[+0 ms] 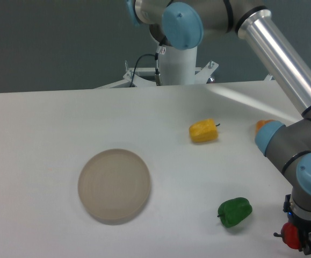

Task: Place the red pepper on the table
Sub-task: 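Hold the red pepper in the gripper and begin lifting it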

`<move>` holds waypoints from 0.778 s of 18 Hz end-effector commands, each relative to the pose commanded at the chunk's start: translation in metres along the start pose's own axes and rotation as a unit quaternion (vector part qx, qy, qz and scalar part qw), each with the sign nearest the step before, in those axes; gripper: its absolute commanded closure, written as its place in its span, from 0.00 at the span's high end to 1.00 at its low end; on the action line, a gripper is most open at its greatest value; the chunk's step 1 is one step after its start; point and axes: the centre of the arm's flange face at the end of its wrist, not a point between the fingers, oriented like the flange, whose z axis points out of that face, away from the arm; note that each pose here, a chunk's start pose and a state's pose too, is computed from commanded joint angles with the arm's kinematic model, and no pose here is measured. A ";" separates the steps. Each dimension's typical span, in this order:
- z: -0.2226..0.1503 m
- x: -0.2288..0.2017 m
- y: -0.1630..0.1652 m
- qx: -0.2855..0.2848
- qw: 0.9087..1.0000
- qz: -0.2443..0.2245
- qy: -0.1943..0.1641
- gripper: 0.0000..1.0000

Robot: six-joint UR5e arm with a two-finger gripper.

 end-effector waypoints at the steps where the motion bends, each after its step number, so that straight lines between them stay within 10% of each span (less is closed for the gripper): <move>1: 0.001 0.000 -0.001 0.000 1.000 0.002 0.002 0.66; 14: -0.032 0.025 -0.017 0.031 0.999 0.003 0.016 0.66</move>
